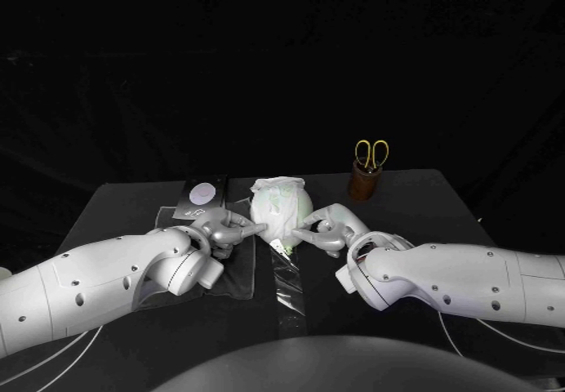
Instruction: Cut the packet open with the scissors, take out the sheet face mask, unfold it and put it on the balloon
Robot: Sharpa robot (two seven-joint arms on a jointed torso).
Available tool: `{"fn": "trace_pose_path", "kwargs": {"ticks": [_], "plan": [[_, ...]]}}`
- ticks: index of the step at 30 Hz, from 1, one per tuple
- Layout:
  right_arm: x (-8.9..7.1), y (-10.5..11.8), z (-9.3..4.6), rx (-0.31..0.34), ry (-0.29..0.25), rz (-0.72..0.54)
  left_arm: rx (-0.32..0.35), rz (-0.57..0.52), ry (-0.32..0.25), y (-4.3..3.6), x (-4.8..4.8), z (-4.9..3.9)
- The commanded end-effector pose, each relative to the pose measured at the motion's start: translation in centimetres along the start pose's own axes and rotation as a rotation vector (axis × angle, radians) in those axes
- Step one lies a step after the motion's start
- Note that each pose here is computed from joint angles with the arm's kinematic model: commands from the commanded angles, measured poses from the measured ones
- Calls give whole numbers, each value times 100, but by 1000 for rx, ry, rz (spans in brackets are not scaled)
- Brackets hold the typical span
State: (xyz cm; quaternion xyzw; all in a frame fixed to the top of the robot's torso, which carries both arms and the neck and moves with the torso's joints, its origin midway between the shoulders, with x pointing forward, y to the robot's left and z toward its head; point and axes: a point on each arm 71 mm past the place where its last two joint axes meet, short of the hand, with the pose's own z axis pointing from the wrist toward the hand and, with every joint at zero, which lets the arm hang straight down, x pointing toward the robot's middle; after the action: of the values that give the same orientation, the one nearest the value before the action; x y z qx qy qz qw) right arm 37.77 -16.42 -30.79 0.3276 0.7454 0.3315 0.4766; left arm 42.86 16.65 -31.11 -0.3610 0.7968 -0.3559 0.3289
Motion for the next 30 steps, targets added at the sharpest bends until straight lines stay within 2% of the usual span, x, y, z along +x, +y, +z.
{"fn": "trace_pose_path", "kwargs": {"ticks": [1,10,18,30], "plan": [[10,-1,0,-3,9,-9,22,-28,30,-30,37,2],[4,-7,2,0,7,-10,37,-44,33,-50,56,1],[-4,-13,3,1,5,-11,47,-64,12,-50,30,-4],[-27,-30,8,5,-3,-12,19,-113,14,36,-66,-56]]}}
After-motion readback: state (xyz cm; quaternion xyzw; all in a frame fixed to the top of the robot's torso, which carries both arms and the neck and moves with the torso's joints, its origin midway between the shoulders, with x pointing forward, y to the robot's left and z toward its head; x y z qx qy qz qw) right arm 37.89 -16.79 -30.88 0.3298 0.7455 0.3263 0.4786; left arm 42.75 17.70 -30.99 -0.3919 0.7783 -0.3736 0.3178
